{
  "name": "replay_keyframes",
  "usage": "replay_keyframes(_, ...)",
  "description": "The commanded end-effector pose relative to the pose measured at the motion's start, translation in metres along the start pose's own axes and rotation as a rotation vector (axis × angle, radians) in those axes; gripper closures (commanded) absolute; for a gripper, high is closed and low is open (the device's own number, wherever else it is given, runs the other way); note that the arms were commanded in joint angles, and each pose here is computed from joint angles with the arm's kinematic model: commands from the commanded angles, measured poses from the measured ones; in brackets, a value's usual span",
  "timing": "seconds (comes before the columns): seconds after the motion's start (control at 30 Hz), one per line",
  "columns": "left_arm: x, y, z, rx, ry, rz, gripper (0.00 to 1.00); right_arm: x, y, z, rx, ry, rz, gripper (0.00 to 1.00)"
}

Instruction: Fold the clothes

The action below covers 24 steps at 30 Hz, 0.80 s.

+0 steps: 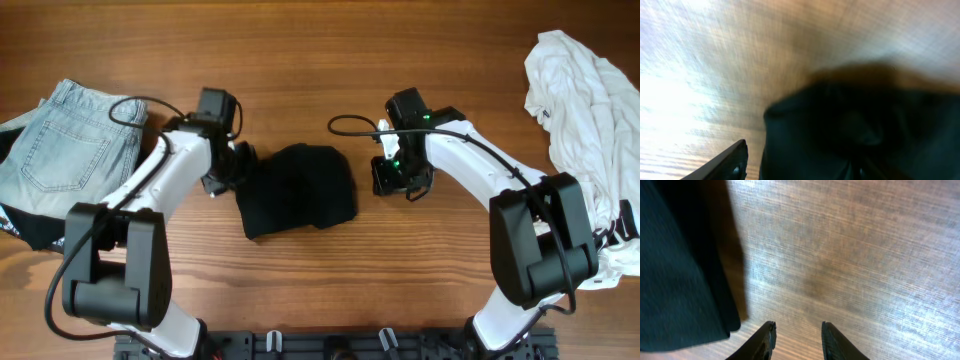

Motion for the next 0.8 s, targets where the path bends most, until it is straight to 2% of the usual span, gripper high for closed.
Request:
replay_keyframes(0.0, 0.054, -0.06, -0.021, -0.093, -0.01, -0.217, 0.31, 0.0, -0.018, 0.015, 0.066, -0.064, -0.025, 0.65)
replay_keyframes(0.07, 0.071, -0.082, -0.037, -0.16, 0.007, -0.306, 0.26, 0.002, -0.04, 0.045, 0.223, -0.129, -0.084, 0.65)
replay_keyframes(0.17, 0.073, -0.08, -0.045, -0.199, 0.016, -0.302, 0.26, 0.003, -0.057, 0.087, 0.436, -0.253, -0.129, 0.63)
replay_keyframes(0.23, 0.072, -0.066, -0.042, -0.18, 0.019, -0.272, 0.27, -0.002, -0.054, 0.1, 0.477, -0.284, -0.117, 0.63)
replay_keyframes(0.37, 0.061, -0.033, -0.032, -0.126, 0.015, -0.177, 0.27, -0.017, -0.036, 0.115, 0.482, -0.317, -0.048, 0.64)
replay_keyframes(0.6, 0.021, 0.026, -0.01, -0.039, 0.001, 0.049, 0.27, -0.031, -0.001, 0.133, 0.514, -0.344, 0.063, 0.64)
replay_keyframes(0.77, -0.017, 0.029, 0.014, 0.064, -0.031, 0.223, 0.27, -0.035, 0.04, 0.083, 0.274, -0.202, 0.165, 0.64)
Point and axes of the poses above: each gripper's point midway between its finger pads, its own y axis out along the fingers, its own z axis along the line the jaws close on, x = y × z, the point moved 1 cm from there along -y, back along the fingers
